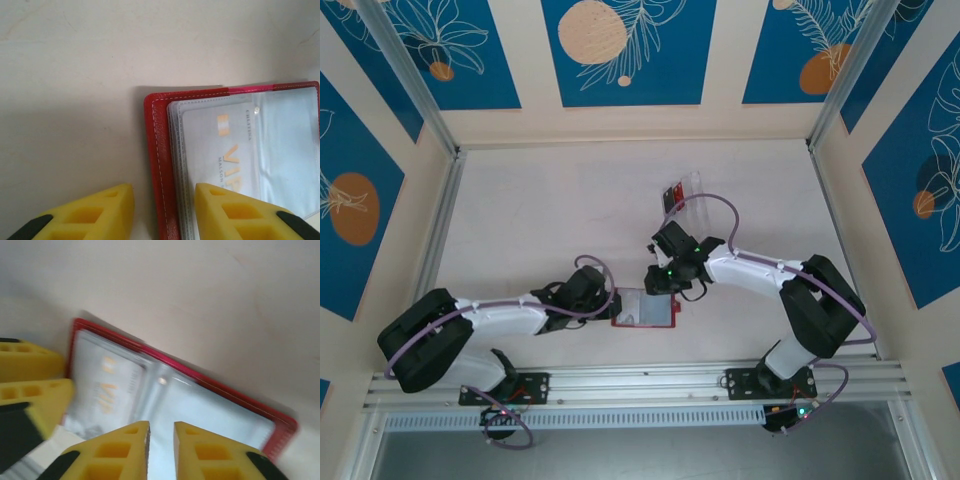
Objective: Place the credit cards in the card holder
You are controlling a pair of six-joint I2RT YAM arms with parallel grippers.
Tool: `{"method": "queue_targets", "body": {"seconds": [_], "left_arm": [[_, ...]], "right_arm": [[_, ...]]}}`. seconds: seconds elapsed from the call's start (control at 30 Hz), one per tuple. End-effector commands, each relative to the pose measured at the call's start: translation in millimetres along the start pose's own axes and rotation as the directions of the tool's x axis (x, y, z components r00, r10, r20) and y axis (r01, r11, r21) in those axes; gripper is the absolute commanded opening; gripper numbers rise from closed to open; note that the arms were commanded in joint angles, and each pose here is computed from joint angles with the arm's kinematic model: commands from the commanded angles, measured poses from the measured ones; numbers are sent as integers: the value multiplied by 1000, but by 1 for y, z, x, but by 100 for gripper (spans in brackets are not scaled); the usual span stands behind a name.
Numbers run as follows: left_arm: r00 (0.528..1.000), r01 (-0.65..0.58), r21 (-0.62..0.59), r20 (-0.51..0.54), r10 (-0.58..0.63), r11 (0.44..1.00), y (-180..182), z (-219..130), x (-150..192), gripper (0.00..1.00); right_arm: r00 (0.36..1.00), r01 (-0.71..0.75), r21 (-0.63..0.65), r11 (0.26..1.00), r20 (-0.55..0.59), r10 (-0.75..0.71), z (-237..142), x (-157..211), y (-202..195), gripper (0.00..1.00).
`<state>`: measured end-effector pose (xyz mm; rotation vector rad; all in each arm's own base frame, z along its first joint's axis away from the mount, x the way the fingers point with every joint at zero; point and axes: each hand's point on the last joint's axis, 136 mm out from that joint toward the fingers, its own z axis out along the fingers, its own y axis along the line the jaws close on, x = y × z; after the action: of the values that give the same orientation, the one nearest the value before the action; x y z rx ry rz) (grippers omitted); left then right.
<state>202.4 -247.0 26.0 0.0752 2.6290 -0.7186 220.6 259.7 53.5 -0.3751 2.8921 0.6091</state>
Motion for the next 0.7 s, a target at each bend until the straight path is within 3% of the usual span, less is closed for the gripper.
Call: {"method": "queue_targets", "body": {"seconds": [0.0,0.13,0.47,0.57,0.67], "left_arm": [[998,-68,-19,0,68,997,-2,-7,-5,39],[995,-99,-11,0,99,995,-9,-9,-9,39],[987,-159,-9,-40,158,987,-22,0,-4,39],[984,-169,-11,-58,168,985,-24,5,0,39],[982,-176,-12,-74,175,984,-25,10,5,39]], "right_arm": [[999,10,144,990,-50,-3,2,19,-23,28],[997,40,217,975,-72,-25,12,24,-28,33],[991,99,362,927,-122,-58,32,34,-37,33],[987,117,372,921,-143,-68,37,40,-36,27],[987,120,364,924,-146,-71,39,42,-33,14]]}}
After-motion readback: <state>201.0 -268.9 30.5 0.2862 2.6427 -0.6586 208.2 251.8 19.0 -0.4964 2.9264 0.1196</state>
